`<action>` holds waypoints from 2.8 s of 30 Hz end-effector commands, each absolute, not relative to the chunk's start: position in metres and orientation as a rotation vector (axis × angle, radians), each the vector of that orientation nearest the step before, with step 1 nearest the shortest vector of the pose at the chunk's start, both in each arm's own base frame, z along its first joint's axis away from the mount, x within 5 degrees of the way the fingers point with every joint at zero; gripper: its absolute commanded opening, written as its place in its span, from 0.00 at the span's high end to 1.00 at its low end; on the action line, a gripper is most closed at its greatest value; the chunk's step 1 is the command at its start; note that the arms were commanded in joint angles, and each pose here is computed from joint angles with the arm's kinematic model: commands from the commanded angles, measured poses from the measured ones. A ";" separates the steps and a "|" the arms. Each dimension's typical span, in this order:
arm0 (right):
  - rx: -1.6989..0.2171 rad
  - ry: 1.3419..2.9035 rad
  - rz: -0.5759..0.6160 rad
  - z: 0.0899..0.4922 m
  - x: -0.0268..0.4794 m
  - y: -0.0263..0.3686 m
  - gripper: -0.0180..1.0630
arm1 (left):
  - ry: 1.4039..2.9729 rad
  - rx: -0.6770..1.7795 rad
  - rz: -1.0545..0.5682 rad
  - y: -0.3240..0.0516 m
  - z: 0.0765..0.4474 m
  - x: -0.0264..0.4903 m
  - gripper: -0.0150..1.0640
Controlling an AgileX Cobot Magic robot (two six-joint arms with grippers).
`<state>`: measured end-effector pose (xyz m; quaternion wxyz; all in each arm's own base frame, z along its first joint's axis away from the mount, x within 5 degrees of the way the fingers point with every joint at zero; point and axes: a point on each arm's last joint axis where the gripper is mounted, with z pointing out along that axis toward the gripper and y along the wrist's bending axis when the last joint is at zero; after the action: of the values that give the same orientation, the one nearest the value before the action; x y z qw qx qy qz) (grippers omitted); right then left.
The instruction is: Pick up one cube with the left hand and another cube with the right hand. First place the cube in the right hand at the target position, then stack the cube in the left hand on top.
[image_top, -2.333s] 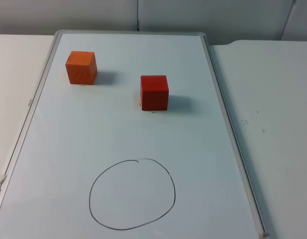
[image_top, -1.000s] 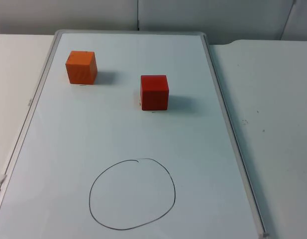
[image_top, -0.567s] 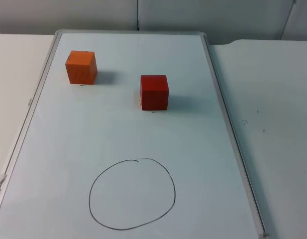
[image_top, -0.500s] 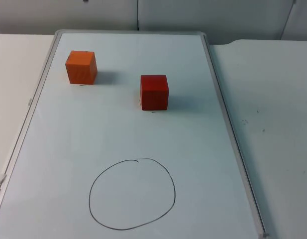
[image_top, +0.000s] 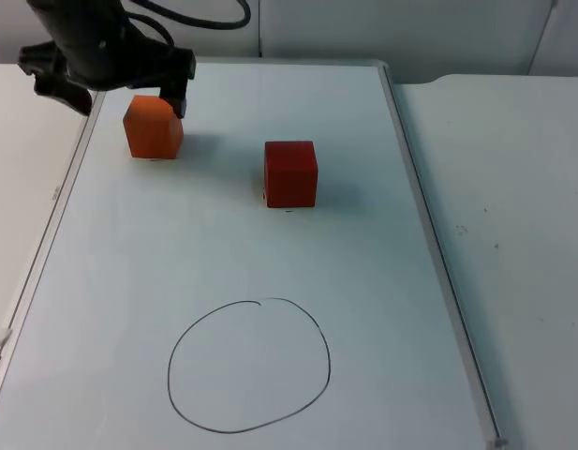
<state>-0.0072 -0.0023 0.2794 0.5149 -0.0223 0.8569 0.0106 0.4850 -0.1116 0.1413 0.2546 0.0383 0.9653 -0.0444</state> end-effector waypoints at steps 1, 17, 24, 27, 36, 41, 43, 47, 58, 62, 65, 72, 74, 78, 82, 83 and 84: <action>-0.040 2.052 0.014 0.278 -0.006 -0.003 0.01 | 2.579 0.113 -0.147 -0.119 0.146 0.487 0.02; -0.040 2.052 0.014 0.278 -0.006 -0.003 0.01 | 2.562 0.121 -0.143 -0.121 0.119 0.493 0.04; -0.040 2.052 0.014 0.278 -0.006 -0.003 0.01 | 2.557 0.124 -0.145 -0.122 0.117 0.493 0.27; -0.040 2.052 0.014 0.278 -0.006 -0.003 0.01 | 2.559 0.124 -0.145 -0.122 0.116 0.493 0.46; -0.040 2.052 0.014 0.278 -0.006 -0.003 0.01 | 2.597 0.129 -0.125 -0.119 0.153 0.483 0.99; -0.040 2.052 0.014 0.278 -0.006 -0.003 0.01 | 2.517 0.133 -0.122 -0.113 0.238 0.463 0.99; -0.040 2.052 0.014 0.278 -0.006 -0.003 0.01 | 2.427 0.128 -0.135 -0.108 0.293 0.443 0.99; -0.040 2.052 0.014 0.278 -0.006 -0.003 0.01 | 2.290 0.137 -0.106 -0.095 0.368 0.405 0.99; -0.040 2.052 0.014 0.278 -0.006 -0.003 0.01 | 2.085 0.187 -0.061 -0.059 0.471 0.270 0.99; -0.040 2.052 0.014 0.278 -0.006 -0.003 0.01 | 2.053 0.197 -0.071 -0.049 0.452 0.229 0.99; -0.040 2.052 0.014 0.278 -0.006 -0.003 0.01 | 2.046 0.203 -0.074 -0.039 0.422 0.184 0.99; -0.040 2.052 0.014 0.278 -0.006 -0.003 0.01 | 2.078 0.196 -0.085 -0.022 0.361 0.116 0.99; -0.040 2.052 0.014 0.278 -0.006 -0.003 0.01 | 2.061 0.193 -0.087 -0.017 0.343 0.095 0.99; -0.040 2.052 0.016 0.278 -0.006 -0.003 0.01 | 2.022 0.187 -0.092 -0.011 0.327 0.071 0.99; -0.040 2.052 0.018 0.278 -0.006 -0.003 0.01 | 1.988 0.180 -0.096 -0.007 0.318 0.056 0.99; -0.040 2.052 0.018 0.278 -0.006 -0.003 0.01 | 1.978 0.179 -0.095 -0.006 0.316 0.052 0.99; -0.040 2.052 0.019 0.278 -0.006 -0.003 0.01 | 1.972 0.179 -0.093 -0.005 0.314 0.050 0.99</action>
<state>-0.0072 -0.0026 0.2794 0.5150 -0.0208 0.8569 0.0094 0.0526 -0.0055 0.3160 0.5395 0.0758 0.8379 -0.0334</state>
